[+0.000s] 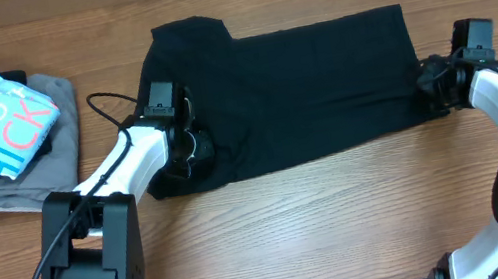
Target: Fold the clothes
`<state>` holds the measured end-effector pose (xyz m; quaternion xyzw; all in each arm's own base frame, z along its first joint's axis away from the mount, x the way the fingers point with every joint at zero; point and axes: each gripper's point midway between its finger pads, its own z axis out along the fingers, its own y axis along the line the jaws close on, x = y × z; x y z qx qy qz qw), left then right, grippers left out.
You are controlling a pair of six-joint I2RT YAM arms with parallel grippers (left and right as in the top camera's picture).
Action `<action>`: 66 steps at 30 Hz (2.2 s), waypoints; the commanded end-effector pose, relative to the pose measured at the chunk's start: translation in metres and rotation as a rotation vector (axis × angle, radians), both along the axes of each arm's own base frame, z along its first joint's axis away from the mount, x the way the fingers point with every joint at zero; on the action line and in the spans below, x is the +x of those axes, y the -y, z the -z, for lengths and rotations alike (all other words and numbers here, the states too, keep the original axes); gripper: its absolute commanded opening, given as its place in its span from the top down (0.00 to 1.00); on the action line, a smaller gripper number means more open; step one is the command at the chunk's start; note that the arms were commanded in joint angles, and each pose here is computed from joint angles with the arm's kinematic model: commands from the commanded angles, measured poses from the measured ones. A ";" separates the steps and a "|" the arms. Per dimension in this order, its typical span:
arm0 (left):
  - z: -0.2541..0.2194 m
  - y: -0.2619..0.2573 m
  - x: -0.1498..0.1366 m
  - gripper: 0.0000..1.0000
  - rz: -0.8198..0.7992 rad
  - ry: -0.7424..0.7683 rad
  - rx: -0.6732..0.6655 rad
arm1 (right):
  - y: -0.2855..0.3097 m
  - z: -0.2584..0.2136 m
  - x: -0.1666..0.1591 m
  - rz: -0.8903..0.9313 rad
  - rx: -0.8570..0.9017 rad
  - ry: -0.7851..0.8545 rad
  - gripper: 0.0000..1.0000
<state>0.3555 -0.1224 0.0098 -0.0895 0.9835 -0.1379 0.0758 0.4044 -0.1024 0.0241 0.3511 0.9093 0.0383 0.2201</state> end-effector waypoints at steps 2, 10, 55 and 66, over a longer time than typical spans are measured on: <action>0.005 -0.014 -0.002 0.65 -0.009 -0.013 0.084 | 0.023 0.011 -0.005 0.131 -0.068 -0.031 0.63; 0.009 -0.023 -0.014 0.66 -0.013 -0.061 0.132 | 0.014 0.014 -0.039 0.129 0.006 -0.187 0.52; 0.009 -0.050 -0.086 0.55 0.023 -0.348 0.261 | -0.006 0.027 -0.144 0.129 0.147 -0.558 0.57; -0.045 -0.040 -0.044 0.56 0.062 -0.096 0.211 | -0.007 -0.025 -0.119 0.113 0.161 -0.358 0.46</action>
